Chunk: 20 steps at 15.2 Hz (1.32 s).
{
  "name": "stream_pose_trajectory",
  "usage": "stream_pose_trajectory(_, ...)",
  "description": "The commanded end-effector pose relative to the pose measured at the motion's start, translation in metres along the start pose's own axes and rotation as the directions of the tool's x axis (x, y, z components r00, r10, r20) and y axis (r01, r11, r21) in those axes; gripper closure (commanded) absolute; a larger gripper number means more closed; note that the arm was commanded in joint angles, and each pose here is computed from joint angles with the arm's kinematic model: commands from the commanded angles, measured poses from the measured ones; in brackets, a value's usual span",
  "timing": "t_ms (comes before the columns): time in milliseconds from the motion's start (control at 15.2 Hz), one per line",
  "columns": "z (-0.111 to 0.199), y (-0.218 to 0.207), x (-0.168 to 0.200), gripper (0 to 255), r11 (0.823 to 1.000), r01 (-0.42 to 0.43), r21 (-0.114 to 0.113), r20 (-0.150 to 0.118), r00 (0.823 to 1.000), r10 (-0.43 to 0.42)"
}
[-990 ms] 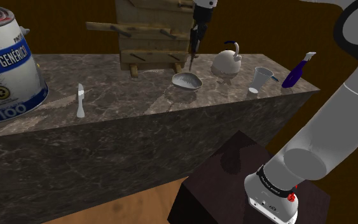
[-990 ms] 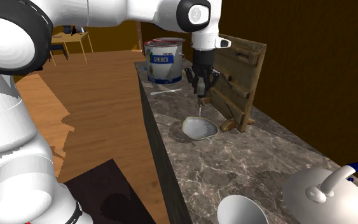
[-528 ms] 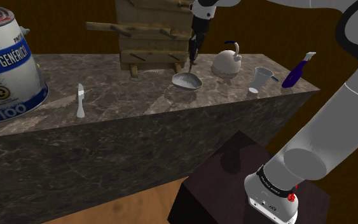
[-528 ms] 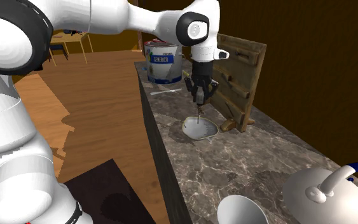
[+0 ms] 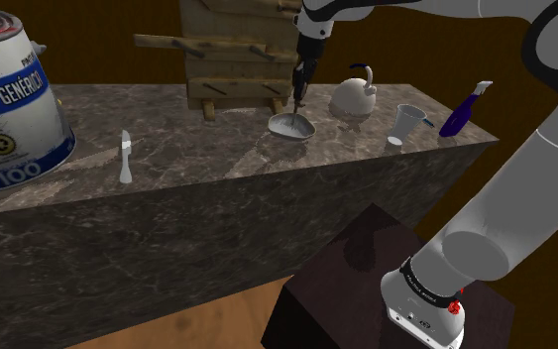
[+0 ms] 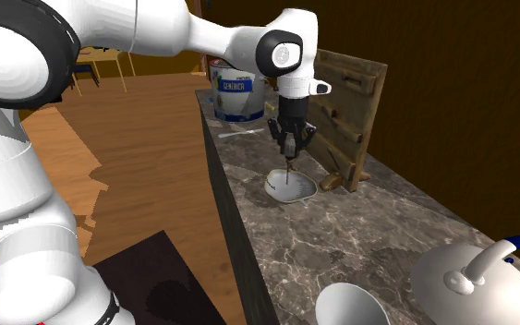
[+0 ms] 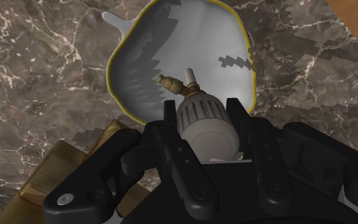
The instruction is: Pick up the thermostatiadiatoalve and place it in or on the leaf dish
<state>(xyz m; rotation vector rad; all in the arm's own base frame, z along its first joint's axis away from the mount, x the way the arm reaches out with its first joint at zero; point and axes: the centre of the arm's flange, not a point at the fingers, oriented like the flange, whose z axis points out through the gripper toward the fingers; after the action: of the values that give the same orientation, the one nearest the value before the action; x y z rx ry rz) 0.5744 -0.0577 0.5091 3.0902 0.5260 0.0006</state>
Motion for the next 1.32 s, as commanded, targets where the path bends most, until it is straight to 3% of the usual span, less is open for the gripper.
stream_pose_trajectory(0, 0.000, 0.000, 0.000, 255, 1.000, 0.000, 0.000, 0.000, 1.000, 0.000)
stream_pose_trajectory(132, 0.000, 0.000, 0.000, 255, 1.000, 0.000, 0.000, 0.000, 1.000, 0.000)
stream_pose_trajectory(198, 0.000, 0.000, 0.000, 0, 1.000, 0.000, 0.000, 0.000, 1.000, 0.000)
stream_pose_trajectory(528, 0.000, 0.000, 0.000, 0, 1.000, 0.000, 0.000, 0.000, 1.000, 0.000)
stream_pose_trajectory(792, -0.050, 0.000, 0.000, 0, 1.000, 0.000, 0.000, 0.000, 1.000, 0.000)
stream_pose_trajectory(1254, -0.050, 0.000, 0.000, 0, 1.000, 0.000, 0.000, 0.000, 1.000, 0.000)
